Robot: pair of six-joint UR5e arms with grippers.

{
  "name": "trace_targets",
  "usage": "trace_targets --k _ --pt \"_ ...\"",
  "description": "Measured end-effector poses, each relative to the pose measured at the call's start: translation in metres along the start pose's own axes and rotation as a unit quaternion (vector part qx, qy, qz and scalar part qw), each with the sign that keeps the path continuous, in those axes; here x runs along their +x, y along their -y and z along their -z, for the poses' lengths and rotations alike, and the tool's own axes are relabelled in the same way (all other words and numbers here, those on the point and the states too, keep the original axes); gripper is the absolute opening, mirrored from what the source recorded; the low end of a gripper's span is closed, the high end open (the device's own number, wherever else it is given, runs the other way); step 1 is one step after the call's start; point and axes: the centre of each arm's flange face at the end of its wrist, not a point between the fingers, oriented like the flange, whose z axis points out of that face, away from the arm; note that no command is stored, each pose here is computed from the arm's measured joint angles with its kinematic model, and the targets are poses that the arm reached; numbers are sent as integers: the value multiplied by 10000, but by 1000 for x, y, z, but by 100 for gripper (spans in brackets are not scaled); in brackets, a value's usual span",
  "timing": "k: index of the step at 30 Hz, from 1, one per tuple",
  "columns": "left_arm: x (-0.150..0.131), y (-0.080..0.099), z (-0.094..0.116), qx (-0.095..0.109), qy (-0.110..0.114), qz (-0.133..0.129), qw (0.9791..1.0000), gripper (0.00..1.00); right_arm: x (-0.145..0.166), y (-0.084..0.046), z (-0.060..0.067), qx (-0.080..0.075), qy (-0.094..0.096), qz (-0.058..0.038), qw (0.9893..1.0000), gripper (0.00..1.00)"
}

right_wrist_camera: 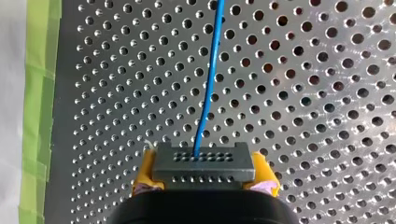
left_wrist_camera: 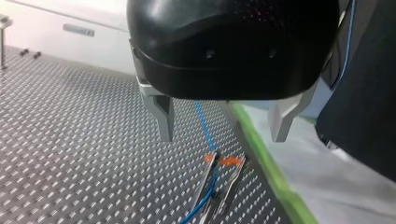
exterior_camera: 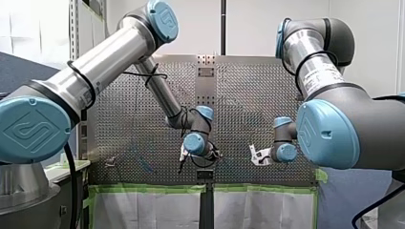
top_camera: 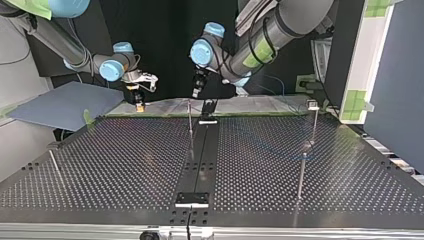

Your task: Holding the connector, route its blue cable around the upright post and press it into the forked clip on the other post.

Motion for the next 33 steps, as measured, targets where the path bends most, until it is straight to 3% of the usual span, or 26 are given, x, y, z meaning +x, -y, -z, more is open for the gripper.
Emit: trace_targets --k 8,15,24,33 --pt "-14 -38 13 -537 -18 113 9985 100 1 -1 0 -13 -7 9 10000 0" --pt "-23 -74 30 -1052 -131 245 9941 100 1 -5 0 -54 0 14 10000 0" --pt "-33 -89 63 -1453 -52 430 9884 100 14 -21 0 -186 -101 -4 9998 0" --pt "-40 -99 97 -1792 -43 389 9830 100 19 -37 -2 -315 -168 -71 9993 0"
